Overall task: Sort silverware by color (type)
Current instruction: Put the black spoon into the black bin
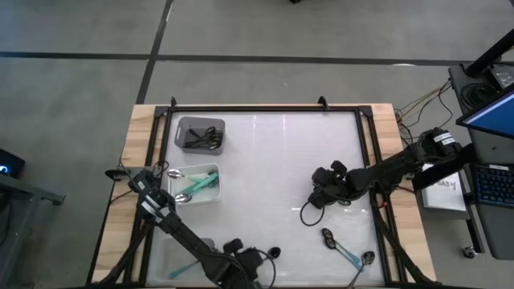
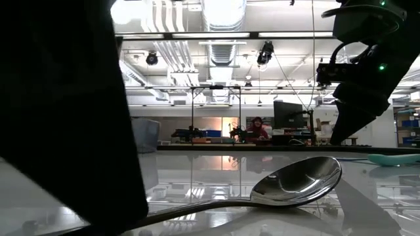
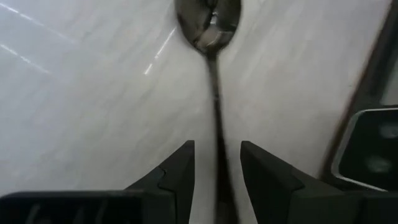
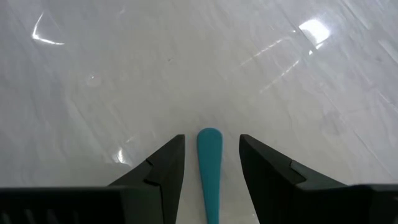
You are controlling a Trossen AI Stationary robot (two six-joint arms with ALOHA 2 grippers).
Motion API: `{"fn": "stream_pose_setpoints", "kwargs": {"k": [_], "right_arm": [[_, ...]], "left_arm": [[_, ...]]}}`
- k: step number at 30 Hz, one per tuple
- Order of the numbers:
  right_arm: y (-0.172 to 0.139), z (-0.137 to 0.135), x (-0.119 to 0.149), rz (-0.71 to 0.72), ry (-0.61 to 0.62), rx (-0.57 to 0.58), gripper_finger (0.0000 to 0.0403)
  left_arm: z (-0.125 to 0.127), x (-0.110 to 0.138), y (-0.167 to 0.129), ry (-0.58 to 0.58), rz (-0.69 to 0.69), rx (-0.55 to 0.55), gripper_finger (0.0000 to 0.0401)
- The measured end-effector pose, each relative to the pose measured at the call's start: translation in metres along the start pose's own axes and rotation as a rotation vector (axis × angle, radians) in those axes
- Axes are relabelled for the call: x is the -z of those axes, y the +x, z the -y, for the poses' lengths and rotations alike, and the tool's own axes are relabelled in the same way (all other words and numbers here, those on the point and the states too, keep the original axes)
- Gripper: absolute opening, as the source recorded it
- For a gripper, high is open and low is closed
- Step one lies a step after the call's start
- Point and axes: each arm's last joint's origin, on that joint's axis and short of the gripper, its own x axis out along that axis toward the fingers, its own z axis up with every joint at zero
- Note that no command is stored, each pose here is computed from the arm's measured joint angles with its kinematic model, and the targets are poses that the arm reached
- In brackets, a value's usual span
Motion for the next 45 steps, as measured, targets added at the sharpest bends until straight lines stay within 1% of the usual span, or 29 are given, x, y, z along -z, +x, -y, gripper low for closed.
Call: {"fn": "stream_pose_setpoints", "kwargs": {"k": [5, 13, 18, 23, 29, 38, 42, 45], "right_arm": [[0.000, 0.000, 0.000, 0.000, 0.000, 0.000, 0.0146], [0.000, 0.000, 0.000, 0.000, 0.000, 0.000, 0.0146], [0.000, 0.000, 0.000, 0.000, 0.000, 0.000, 0.0146], [0.000, 0.000, 0.000, 0.000, 0.000, 0.000, 0.0146], [0.000, 0.000, 0.000, 0.000, 0.000, 0.000, 0.0146], [0.000, 0.000, 0.000, 0.000, 0.000, 0.000, 0.0146], [0.000, 0.000, 0.000, 0.000, 0.000, 0.000, 0.0146], [0.000, 0.000, 0.000, 0.000, 0.000, 0.000, 0.0146]], "left_arm": [[-0.007, -0.002, 0.007, 0.023, 0.014, -0.033, 0.0104], [-0.010, -0.001, 0.011, 0.014, -0.005, -0.003, 0.0096], [-0.012, 0.000, 0.012, 0.075, 0.008, -0.028, 0.0087], [-0.015, -0.004, 0.015, 0.132, 0.005, -0.039, 0.0064], [-0.017, -0.005, 0.016, 0.163, 0.001, -0.047, 0.0008], [-0.013, -0.009, 0.014, 0.167, 0.020, -0.035, 0.0002], [-0.005, -0.018, 0.008, 0.195, 0.052, -0.024, 0.0001], [0.002, -0.026, -0.003, 0.227, 0.073, -0.007, 0.0001]]}}
